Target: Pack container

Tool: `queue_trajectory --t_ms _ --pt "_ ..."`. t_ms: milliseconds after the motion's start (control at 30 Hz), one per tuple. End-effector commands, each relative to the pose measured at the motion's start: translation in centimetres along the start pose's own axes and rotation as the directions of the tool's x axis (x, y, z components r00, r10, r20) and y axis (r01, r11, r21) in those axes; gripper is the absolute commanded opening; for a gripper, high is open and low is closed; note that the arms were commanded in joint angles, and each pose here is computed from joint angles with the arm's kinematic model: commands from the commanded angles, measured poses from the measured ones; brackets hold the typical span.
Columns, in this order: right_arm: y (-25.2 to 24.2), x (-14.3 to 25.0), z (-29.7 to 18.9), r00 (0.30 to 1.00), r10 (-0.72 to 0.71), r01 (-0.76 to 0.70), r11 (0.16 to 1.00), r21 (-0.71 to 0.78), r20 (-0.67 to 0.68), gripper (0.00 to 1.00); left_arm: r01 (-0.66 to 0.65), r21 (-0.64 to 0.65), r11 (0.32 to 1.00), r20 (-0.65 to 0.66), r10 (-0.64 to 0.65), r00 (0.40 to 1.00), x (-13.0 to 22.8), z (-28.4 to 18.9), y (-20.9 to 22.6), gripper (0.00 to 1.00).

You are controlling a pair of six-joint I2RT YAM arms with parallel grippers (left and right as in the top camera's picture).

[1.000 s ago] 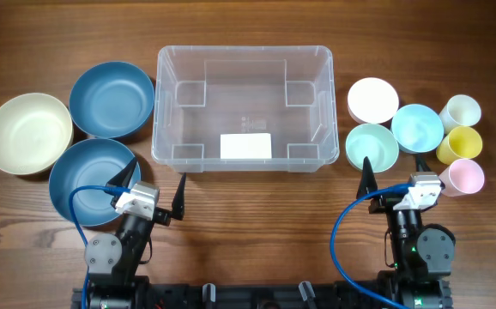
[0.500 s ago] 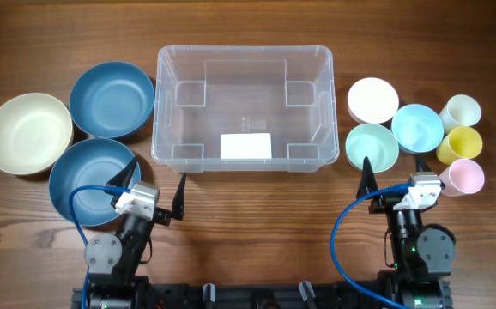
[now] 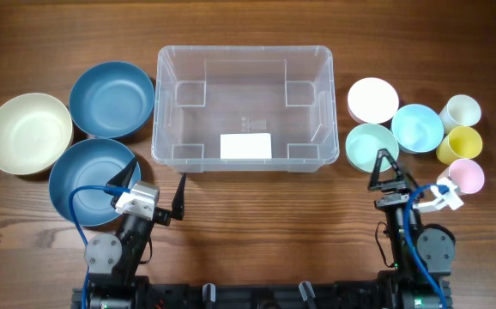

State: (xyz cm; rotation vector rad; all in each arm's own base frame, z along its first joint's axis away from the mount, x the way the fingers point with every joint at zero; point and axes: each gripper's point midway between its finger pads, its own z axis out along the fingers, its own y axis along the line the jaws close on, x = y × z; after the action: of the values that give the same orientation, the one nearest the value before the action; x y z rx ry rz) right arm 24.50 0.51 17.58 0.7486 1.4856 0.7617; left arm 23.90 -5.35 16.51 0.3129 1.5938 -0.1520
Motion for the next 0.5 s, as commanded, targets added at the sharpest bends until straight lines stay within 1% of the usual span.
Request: queue_trajectory --t_ms 0,233,300,367,433,467 --pt "-1.8 -2.5 -0.2 0.985 0.071 -0.085 0.993 0.084 0.158 0.99 -0.02 0.025 0.999 0.004 0.02 1.0 0.2 0.0 -0.5 1.0" --pt "-3.4 -4.9 -1.0 0.953 0.028 -0.082 0.982 0.169 0.301 1.0 -0.02 0.025 0.999 0.004 0.02 1.0 0.2 0.0 -0.5 1.0" --pt "-3.8 -5.5 -1.2 0.945 -0.034 -0.038 0.977 0.212 0.326 1.0 -0.02 0.025 0.999 0.004 0.02 1.0 0.2 0.0 -0.5 1.0" --pt "-4.7 -6.3 -1.7 0.922 -0.209 0.102 0.943 0.317 0.325 0.99 -0.02 0.025 0.999 0.004 0.02 1.0 0.2 0.0 -0.5 1.0" --pt "-5.5 -6.7 -1.9 0.86 -0.45 0.319 0.841 0.437 0.239 1.0 -0.02 0.025 0.999 0.004 0.02 1.0 0.2 0.0 -0.5 1.0" --pt "-5.7 -6.6 -1.9 0.831 -0.521 0.389 0.794 0.466 0.194 1.0 -0.02 0.025 0.999 0.004 0.02 1.0 0.2 0.0 -0.5 1.0"
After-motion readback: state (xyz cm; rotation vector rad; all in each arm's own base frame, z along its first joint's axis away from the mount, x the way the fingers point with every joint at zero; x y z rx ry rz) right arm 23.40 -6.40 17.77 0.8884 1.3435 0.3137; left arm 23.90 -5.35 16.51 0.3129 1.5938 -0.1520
